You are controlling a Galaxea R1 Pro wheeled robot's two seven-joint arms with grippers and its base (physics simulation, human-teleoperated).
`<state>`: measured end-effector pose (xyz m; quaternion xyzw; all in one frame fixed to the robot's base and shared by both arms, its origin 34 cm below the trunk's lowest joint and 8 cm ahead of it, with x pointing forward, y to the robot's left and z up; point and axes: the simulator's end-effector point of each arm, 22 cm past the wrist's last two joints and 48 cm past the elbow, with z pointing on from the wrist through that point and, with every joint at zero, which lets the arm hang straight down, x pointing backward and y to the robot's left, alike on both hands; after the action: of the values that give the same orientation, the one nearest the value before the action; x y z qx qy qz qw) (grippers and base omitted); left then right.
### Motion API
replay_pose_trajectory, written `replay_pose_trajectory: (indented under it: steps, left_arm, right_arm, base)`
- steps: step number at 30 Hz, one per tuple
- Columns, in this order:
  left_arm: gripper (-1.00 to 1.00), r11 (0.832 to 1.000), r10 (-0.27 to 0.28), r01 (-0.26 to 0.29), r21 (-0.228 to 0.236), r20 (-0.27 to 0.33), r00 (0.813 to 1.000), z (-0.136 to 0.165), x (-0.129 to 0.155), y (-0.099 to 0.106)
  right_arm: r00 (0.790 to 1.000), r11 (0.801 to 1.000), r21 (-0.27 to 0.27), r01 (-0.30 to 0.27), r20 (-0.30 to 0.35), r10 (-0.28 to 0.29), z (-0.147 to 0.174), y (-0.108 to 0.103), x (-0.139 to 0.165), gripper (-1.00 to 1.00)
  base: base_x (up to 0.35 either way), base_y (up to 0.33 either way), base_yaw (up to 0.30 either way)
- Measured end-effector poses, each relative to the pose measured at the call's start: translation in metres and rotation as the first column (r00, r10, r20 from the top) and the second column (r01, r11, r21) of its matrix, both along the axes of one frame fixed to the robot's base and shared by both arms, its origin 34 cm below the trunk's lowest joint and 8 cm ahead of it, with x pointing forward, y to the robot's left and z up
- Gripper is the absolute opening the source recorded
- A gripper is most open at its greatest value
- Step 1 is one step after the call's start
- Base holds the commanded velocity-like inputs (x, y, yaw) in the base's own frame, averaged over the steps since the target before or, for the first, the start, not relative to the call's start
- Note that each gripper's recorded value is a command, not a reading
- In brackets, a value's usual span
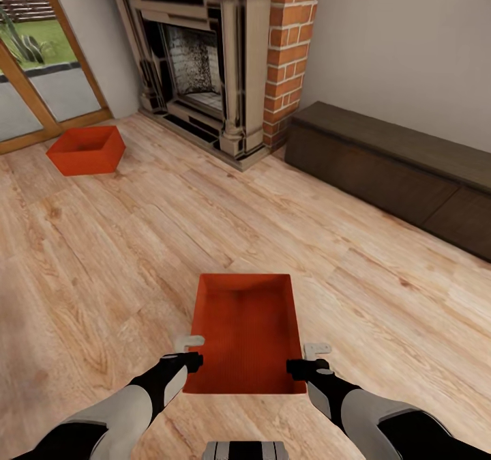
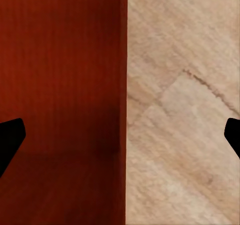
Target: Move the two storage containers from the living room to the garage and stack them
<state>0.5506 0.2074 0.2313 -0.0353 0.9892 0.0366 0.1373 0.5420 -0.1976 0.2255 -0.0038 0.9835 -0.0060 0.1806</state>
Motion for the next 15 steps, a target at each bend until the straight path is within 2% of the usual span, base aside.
replay_pose_trajectory:
  steps: [15]
  left_arm:
    - [1.0,1.0,0.0,0.0,0.0,-0.003,1.0,-0.033,-0.009,0.0]
  right_arm:
    - [1.0,1.0,0.0,-0.001,0.002,0.001,-0.032,0.0,-0.007,1.0]
  base:
    - [0.0,0.0,0.0]
